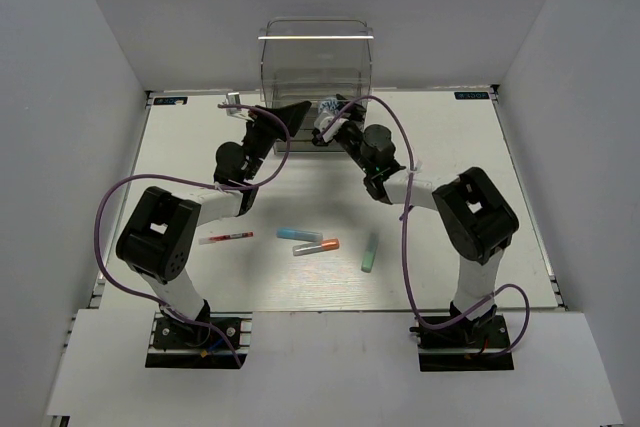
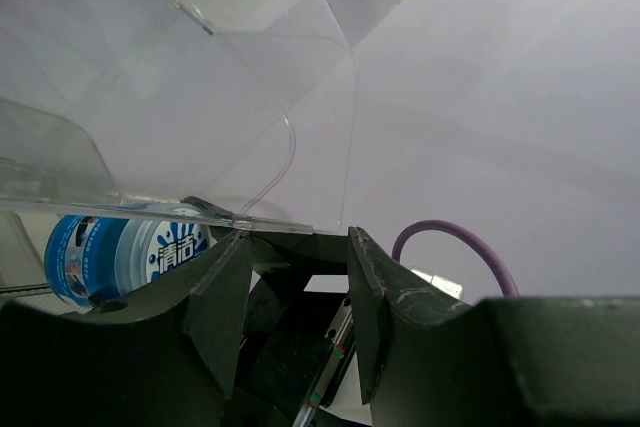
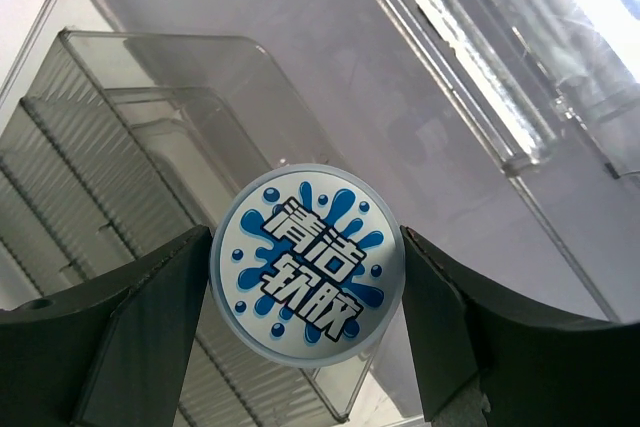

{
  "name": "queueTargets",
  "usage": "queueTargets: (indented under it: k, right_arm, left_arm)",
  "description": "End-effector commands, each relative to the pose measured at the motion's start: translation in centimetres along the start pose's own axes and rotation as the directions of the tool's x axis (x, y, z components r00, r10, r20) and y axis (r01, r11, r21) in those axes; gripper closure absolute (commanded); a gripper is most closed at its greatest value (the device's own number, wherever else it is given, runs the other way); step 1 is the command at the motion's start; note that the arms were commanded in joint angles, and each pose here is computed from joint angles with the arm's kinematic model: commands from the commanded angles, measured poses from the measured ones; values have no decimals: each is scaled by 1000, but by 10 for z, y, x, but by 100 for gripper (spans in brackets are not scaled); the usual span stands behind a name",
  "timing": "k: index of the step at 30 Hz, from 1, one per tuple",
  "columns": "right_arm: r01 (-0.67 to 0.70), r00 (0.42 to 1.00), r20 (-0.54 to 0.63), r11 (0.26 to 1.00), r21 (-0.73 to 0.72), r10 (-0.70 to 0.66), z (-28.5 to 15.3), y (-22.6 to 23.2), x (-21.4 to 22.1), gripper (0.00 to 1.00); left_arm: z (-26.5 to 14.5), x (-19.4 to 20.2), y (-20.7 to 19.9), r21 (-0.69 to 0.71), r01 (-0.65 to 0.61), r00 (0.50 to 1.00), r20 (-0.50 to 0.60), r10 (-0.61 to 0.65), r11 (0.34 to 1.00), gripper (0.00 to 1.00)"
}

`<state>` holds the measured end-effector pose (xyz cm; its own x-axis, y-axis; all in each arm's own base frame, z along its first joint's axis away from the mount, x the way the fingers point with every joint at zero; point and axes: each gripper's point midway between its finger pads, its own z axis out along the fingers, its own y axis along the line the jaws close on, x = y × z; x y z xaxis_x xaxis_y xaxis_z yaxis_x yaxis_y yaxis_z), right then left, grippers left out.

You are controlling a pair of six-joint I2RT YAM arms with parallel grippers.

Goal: Sort the stationery into containers
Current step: Place the stationery in the storage box.

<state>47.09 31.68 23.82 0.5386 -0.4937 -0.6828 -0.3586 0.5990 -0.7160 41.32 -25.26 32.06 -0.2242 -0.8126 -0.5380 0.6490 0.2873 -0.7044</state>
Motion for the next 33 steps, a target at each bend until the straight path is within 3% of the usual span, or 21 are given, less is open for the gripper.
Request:
queueTargets:
  k: [1,10,29,30,33]
  right_arm:
    - [1,988,147,975,224,-35,9,-66,-49,100]
    - [-4,992,122,963,269,-30,25,-66,-37,100]
    - [-139,990,37,953,267,134,50,-51,-2,100]
    - [-145,989,27,954,261,143,51,-49,0,92]
    - [-148,989,14,960,238,149,52,-45,3,50]
  left_arm:
    - [7,-39,-53,154,-59,992,119,41,986,47]
    - [7,-39,-53,154,-59,992,119,41,986,47]
    - [5,-39,-54,154,-59,992,119,41,986,47]
    - [5,-39,-54,154,-59,992,119,41,986,47]
    - [3,-42,-59,161,-62,991,124,42,985,47]
